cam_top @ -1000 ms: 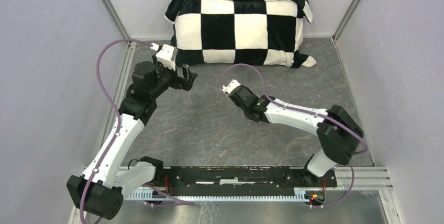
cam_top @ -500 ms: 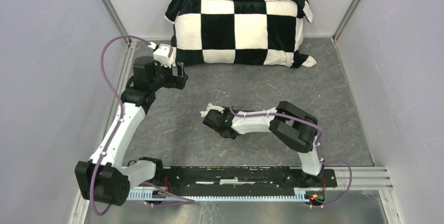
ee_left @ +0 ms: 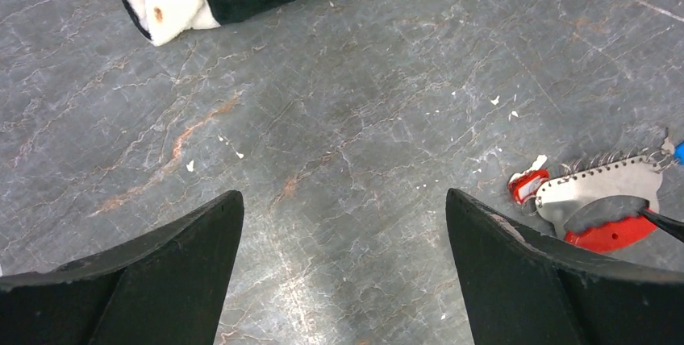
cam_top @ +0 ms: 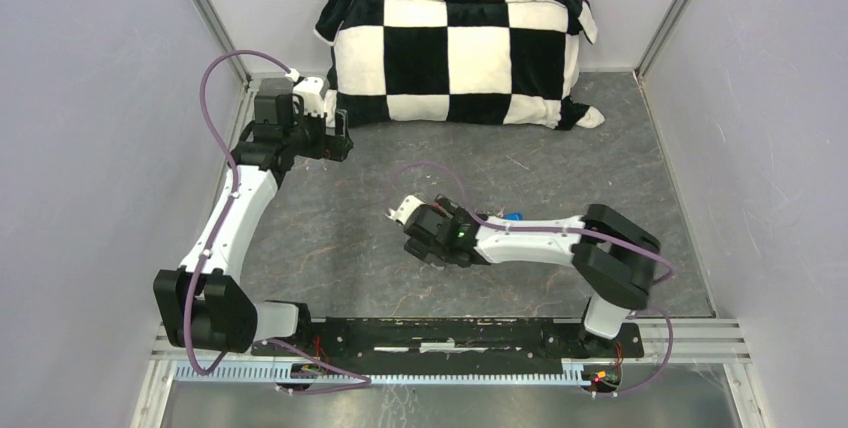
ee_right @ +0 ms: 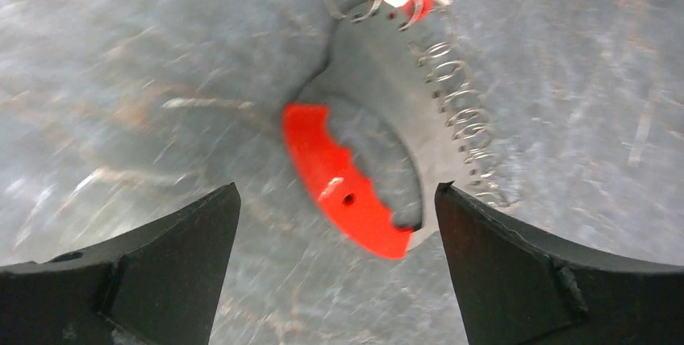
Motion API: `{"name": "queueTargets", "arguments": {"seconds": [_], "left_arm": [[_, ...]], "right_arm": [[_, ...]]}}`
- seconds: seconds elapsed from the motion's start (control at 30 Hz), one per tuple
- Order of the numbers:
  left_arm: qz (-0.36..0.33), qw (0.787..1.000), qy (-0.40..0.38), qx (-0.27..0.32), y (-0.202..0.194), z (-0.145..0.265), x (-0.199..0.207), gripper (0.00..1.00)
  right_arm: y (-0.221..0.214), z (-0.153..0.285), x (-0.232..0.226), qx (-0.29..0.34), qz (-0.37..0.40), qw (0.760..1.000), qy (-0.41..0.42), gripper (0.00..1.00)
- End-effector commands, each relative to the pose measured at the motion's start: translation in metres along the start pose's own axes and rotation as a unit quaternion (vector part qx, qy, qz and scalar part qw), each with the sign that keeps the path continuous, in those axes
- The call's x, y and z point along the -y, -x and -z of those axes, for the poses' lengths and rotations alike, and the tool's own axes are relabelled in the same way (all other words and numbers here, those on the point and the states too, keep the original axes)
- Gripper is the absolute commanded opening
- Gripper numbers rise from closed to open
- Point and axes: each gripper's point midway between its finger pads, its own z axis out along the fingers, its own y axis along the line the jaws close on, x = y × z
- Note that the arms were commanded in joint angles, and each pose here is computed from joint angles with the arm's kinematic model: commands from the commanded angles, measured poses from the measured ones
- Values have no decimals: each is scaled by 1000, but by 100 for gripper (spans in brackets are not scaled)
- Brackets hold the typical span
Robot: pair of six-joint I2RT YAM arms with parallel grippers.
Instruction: Put the keys on the keyring
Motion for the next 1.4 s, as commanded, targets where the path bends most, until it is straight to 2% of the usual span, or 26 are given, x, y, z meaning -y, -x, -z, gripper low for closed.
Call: {"name": "queueTargets", "arguments": {"seconds": [0.0,0.07,0.13,0.2,0.3,0.37,0.4,0.43,0.47,0.6,0.77,0.93,1.1,1.17,1.23,1.37], "left_arm": [[-36,999,-18,-14,0,-8,-2,100],[-38,999,-19,-21,-5,-14,-6,100],[-33,999,-21,-23,-12,-22,-10,100],[-34,999,-25,-16,-18,-31,-12,100],[-38,999,-31,13,-31,-51,-14,100],[-35,998,-41,38,-40,-63,-11,100],[-36,997,-49,51,-46,-69,-9,100],[-35,996,-52,63,-51,-75,-8,100],[-33,996,-56,69,-57,-80,-7,100],[-36,994,-53,86,-74,-93,-10,100],[-22,993,-40,108,-98,-99,-12,100],[-23,988,-9,152,-100,-84,-18,100],[-23,979,32,199,-102,-59,-26,100],[-29,973,58,222,-101,-50,-33,100],[-36,955,105,277,-96,-32,-45,100],[-57,938,94,328,-103,-20,-37,100]], "right_arm": [[22,39,-16,80,-86,982,147,98],[30,55,-10,130,-127,961,209,98],[36,69,13,179,-172,940,236,98],[34,72,48,202,-204,935,206,98],[13,59,120,201,-247,945,73,98],[-28,48,175,175,-301,935,-72,98],[-58,50,206,160,-336,911,-178,98],[-87,53,223,148,-356,889,-249,98],[-108,56,234,153,-366,870,-294,98],[-170,68,257,129,-357,829,-411,98],[-217,57,263,92,-381,803,-450,98],[-230,46,263,108,-363,813,-443,98],[-236,49,259,135,-354,813,-442,98],[-238,52,258,148,-360,806,-446,98],[-237,53,257,154,-358,806,-446,98],[-235,48,257,152,-354,814,-436,98]]}}
